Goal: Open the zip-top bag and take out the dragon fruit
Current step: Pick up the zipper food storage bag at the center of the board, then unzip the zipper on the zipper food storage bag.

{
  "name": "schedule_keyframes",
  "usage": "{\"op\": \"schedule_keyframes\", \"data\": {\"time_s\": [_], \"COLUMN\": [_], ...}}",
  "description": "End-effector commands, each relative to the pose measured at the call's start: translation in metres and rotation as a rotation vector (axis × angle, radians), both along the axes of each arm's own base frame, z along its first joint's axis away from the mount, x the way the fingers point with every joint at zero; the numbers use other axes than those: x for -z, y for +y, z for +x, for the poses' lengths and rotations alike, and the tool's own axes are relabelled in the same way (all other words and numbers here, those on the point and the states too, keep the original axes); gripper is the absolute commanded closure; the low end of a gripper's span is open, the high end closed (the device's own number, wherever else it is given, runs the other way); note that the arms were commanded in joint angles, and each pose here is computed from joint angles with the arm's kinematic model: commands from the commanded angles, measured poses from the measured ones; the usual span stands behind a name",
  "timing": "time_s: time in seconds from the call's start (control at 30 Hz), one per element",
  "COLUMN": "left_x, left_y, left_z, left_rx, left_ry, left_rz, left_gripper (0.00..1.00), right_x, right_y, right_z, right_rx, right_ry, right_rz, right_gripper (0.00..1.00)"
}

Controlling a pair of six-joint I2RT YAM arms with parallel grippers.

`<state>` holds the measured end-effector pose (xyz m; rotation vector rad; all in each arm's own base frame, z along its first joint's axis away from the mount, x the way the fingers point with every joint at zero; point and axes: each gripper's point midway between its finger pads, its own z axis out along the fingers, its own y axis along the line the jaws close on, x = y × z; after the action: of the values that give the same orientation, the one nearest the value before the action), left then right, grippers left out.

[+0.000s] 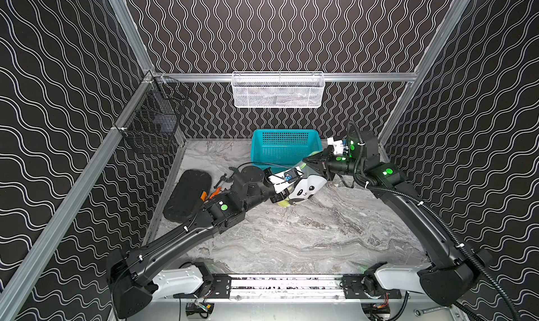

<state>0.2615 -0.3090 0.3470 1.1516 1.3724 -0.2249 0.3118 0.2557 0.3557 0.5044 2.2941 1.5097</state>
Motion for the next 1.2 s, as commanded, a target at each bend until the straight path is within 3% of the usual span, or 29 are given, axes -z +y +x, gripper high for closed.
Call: {"op": "schedule_keyframes", "data": {"time_s": [0.0,0.1,0.2,0.27,0.37,0.47,0.57,0.63,0.7,0.83,0.93,0.97,1.17], "left_x": [-0.01,-0.011,-0.013,-0.015,-0.015,-0.015,-0.02,-0.022,-0.02,-0.014,-0.008,-0.008,-0.01], "left_y": [-0.001,0.004,0.012,0.02,0.025,0.024,0.022,0.021,0.022,0.022,0.022,0.021,0.012], "left_z": [-0.004,-0.003,0.001,0.005,0.007,0.002,-0.002,-0.006,-0.009,-0.015,-0.018,-0.018,-0.021], "left_rx": [0.045,0.079,0.13,0.163,0.193,0.223,0.259,0.281,0.29,0.308,0.322,0.325,0.364], "left_ry": [0.0,0.056,0.138,0.184,0.191,0.191,0.2,0.203,0.208,0.215,0.224,0.224,0.203], "left_rz": [-0.031,-0.042,-0.06,-0.077,-0.067,-0.056,-0.078,-0.08,-0.078,-0.07,-0.066,-0.067,-0.044], "left_gripper": [1.0,1.0,1.0,1.0,1.0,1.0,1.0,1.0,1.0,1.0,1.0,1.0,1.0], "right_x": [0.001,0.004,0.002,-0.003,-0.021,-0.042,-0.078,-0.095,-0.098,-0.079,-0.076,-0.076,-0.066], "right_y": [0.0,0.0,-0.005,-0.014,-0.034,-0.046,-0.047,-0.044,-0.04,-0.024,-0.011,-0.007,0.022], "right_z": [-0.001,-0.002,-0.004,-0.007,-0.022,-0.046,-0.077,-0.092,-0.089,-0.073,-0.067,-0.066,-0.074], "right_rx": [-0.001,-0.006,-0.038,-0.081,-0.17,-0.269,-0.301,-0.326,-0.366,-0.513,-0.567,-0.579,-0.727], "right_ry": [-0.003,-0.005,-0.064,-0.163,-0.41,-0.725,-1.15,-1.379,-1.467,-1.566,-1.619,-1.632,-1.702], "right_rz": [-0.002,-0.015,-0.073,-0.182,-0.398,-0.524,-0.535,-0.548,-0.607,-0.736,-0.729,-0.714,-0.619], "right_gripper": [1.0,1.0,0.69,0.59,0.53,0.46,0.12,0.11,0.12,0.21,0.44,0.47,0.47]}}
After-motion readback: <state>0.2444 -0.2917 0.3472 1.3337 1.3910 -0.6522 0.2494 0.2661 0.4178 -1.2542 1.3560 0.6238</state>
